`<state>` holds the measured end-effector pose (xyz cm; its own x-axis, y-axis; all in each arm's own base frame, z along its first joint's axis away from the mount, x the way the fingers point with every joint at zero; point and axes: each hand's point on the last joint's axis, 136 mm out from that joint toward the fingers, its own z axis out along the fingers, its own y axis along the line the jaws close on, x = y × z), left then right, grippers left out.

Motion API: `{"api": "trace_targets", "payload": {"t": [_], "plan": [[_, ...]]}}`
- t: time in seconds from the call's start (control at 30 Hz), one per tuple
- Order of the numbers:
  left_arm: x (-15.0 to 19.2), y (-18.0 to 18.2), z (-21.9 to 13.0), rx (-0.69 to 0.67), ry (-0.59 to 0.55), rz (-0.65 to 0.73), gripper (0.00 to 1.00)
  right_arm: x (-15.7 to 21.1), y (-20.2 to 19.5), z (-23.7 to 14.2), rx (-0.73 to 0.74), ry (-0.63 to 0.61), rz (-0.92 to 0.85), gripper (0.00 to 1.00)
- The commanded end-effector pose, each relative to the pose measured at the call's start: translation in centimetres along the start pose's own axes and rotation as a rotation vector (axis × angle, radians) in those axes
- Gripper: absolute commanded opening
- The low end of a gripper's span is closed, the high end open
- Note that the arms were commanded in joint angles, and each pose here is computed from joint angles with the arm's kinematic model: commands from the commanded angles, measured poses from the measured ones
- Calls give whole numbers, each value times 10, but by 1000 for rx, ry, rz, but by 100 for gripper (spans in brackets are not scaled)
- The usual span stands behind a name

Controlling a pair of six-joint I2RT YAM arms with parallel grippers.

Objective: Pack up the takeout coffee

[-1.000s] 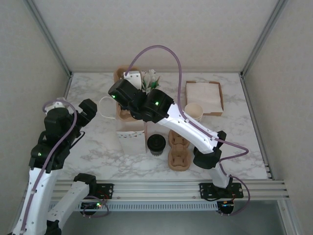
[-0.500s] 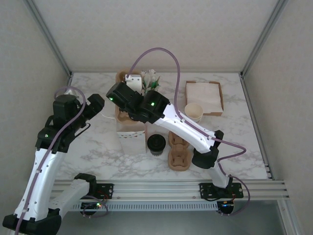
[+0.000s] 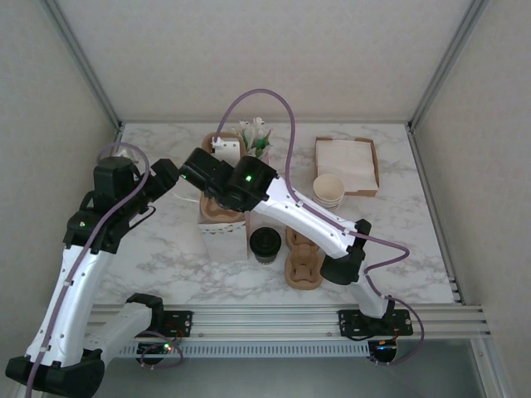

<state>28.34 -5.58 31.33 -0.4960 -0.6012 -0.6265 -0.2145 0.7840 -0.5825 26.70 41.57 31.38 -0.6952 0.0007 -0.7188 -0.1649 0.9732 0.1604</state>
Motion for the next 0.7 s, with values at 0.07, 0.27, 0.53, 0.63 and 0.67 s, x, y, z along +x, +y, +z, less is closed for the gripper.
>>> {"api": "trace_targets", "payload": {"t": [0.07, 0.27, 0.53, 0.63, 0.67], "plan": [[-14, -15, -16, 56, -48, 14, 92, 4, -7, -3, 45, -18, -13, 30], [-16, -19, -20, 86, -59, 26, 100, 12, -4, 2, 47, 9, -21, 31], [-14, -27, -22, 137, -52, 30, 100, 23, -4, 13, 66, 43, -35, 31], [-12, -29, -21, 149, -47, 29, 100, 27, -4, 19, 63, 66, -30, 31], [-11, -29, -21, 154, -43, 29, 100, 29, -4, 21, 62, 75, -28, 31]]}}
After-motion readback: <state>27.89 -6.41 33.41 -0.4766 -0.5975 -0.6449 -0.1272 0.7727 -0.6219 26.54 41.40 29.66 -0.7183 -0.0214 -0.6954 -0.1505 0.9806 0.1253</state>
